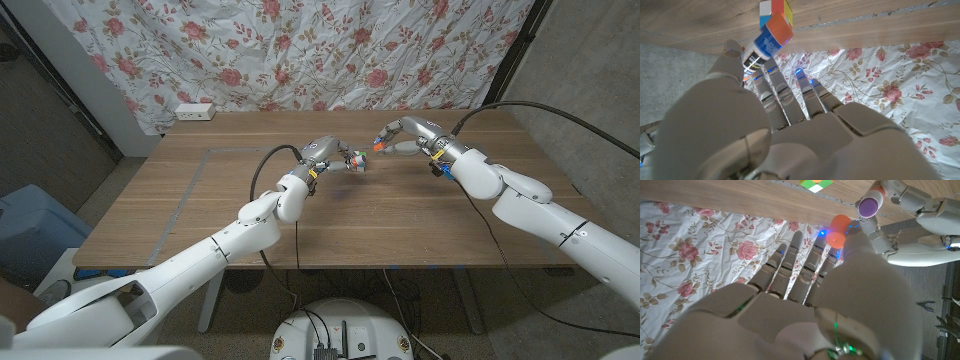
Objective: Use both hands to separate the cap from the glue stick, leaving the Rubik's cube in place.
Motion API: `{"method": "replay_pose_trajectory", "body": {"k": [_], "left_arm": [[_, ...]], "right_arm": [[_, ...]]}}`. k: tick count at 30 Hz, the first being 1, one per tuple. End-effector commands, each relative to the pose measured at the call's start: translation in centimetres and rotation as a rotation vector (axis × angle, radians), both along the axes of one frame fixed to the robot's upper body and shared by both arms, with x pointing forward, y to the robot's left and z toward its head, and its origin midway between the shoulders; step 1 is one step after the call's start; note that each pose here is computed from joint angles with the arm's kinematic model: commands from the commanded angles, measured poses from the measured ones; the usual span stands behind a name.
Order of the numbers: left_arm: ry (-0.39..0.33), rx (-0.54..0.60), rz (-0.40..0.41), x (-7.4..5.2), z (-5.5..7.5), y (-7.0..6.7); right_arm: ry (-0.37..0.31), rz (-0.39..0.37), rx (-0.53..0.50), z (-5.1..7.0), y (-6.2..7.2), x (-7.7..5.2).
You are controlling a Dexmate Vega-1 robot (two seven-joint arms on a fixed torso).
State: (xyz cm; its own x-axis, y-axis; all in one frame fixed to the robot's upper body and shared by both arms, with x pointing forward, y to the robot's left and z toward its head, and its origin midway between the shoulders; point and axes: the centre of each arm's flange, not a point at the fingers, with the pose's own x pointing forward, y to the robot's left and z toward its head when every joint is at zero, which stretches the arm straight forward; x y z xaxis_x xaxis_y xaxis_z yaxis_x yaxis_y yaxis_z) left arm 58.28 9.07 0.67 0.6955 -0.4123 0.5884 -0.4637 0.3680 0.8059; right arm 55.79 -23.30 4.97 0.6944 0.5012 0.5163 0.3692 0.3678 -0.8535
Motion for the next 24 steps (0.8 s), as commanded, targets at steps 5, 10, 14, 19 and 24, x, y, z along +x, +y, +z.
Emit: {"method": "replay_pose_trajectory", "body": {"k": [5,10,14,19,24], "left_arm": [[-0.021,0.104,0.073,-0.8,0.6,1.9],[-0.038,0.132,0.093,-1.1,0.5,2.7],[-0.040,0.157,0.114,-1.3,0.5,3.2],[-0.036,0.171,0.130,-1.4,0.4,3.9],[-0.040,0.199,0.148,-1.5,0.4,4.3]], "right_arm": [[-0.005,-0.067,-0.039,0.1,-0.6,0.4],[-0.005,-0.088,-0.063,0.1,-0.7,0.6],[-0.005,-0.106,-0.087,0.1,-0.7,0.8],[0.000,-0.126,-0.111,0.2,-0.8,1.1],[0.004,-0.146,-0.134,0.2,-1.0,1.5]]}}
